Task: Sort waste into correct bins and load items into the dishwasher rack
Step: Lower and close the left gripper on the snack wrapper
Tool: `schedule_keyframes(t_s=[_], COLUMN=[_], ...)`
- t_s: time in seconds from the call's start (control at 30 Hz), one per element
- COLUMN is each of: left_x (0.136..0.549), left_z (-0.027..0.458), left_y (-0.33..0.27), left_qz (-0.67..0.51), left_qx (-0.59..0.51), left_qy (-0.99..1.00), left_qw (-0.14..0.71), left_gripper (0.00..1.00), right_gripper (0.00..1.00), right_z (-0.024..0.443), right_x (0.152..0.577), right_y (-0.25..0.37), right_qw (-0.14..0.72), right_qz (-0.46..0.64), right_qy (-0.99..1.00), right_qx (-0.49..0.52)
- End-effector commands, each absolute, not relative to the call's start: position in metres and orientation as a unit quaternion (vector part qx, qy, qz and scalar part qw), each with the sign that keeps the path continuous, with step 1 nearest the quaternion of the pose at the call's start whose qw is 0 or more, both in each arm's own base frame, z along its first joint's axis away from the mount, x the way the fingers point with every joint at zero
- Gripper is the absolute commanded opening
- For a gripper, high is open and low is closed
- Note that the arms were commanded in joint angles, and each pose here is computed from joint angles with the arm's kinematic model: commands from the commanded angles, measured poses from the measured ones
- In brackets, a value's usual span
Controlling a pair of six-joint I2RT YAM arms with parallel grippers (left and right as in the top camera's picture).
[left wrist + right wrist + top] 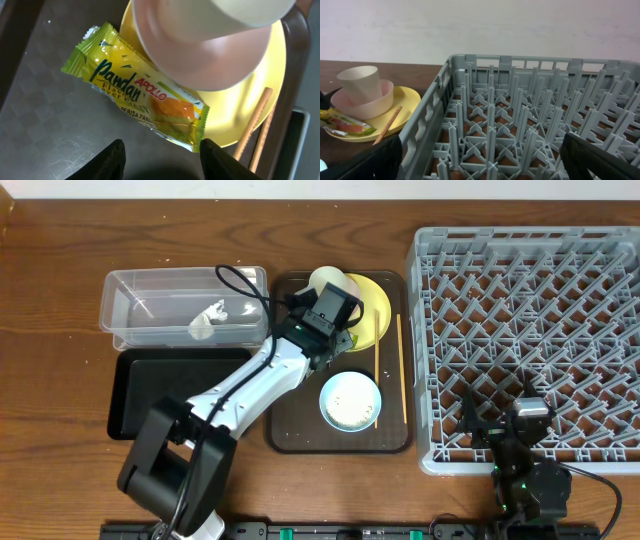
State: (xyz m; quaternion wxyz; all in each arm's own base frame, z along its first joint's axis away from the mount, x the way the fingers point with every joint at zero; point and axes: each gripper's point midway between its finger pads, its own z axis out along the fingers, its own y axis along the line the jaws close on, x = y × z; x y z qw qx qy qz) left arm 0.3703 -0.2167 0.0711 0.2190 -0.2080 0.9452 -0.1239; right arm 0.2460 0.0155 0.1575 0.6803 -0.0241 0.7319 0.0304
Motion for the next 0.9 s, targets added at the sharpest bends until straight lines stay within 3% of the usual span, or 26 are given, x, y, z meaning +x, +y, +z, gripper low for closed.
schedule_keyframes(t_s=[0.0,0.1,0.2,0.87], left_x=[0.371,0.371,0.371,0.372], left_z=[0.063,0.061,0.056,0.039], left_y=[-0.213,-0.214,-0.213,-0.221], left_qz=[-0.113,-0.116,-0.114,-0.118], left_qx=[-0.227,-0.241,-0.248,-0.259], left_qy=[0.942,0.939,0.939,0.937], left_qw=[0.218,0.216,0.211,0.201], left_gripper=[0.51,0.50,0.40,0.39], right_gripper=[0.99,0.99,0.99,0.99], right_z=[0.157,0.157,0.157,0.157], right_x=[0.246,0.246,0.246,0.246], right_y=[0.014,0.014,0.014,0.014], right_qw=[0.680,0.680,0.680,0.680], right_qz=[0.033,0.033,0.033,0.033], right_qy=[0.732,0.732,0.732,0.732], right_qx=[-0.017,-0.017,-0.017,-0.017])
